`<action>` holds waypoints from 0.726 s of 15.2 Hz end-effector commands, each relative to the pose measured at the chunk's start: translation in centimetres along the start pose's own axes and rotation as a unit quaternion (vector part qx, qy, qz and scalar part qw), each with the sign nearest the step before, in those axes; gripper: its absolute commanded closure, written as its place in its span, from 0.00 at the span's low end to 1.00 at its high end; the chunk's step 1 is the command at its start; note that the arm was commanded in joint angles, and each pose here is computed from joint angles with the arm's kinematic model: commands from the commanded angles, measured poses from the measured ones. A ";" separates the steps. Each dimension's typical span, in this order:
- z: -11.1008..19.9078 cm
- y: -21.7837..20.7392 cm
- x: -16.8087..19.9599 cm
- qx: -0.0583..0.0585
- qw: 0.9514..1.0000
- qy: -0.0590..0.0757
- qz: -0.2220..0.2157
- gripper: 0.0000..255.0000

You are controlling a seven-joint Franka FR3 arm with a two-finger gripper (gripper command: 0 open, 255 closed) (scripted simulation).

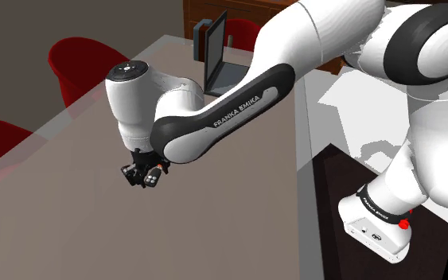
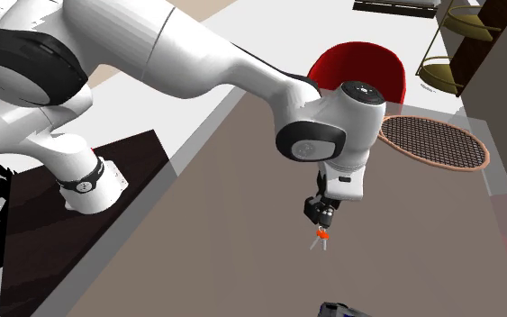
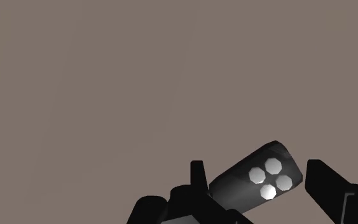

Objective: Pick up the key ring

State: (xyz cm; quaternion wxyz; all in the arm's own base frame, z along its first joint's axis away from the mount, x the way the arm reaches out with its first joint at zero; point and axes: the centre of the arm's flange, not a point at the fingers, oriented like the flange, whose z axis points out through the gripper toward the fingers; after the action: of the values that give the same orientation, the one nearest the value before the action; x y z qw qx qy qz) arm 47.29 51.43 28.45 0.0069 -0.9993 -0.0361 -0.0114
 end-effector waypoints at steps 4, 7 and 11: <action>-2.5 0.1 0.0 0.000 1.000 0.000 0.000 1.00; -4.1 0.0 0.1 0.000 1.000 0.000 0.000 1.00; -6.2 0.0 0.1 0.000 1.000 0.000 0.000 1.00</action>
State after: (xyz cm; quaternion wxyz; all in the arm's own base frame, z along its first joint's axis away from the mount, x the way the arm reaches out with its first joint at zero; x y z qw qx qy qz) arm 47.30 51.40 34.12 0.0070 -0.9993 -0.0360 -0.0116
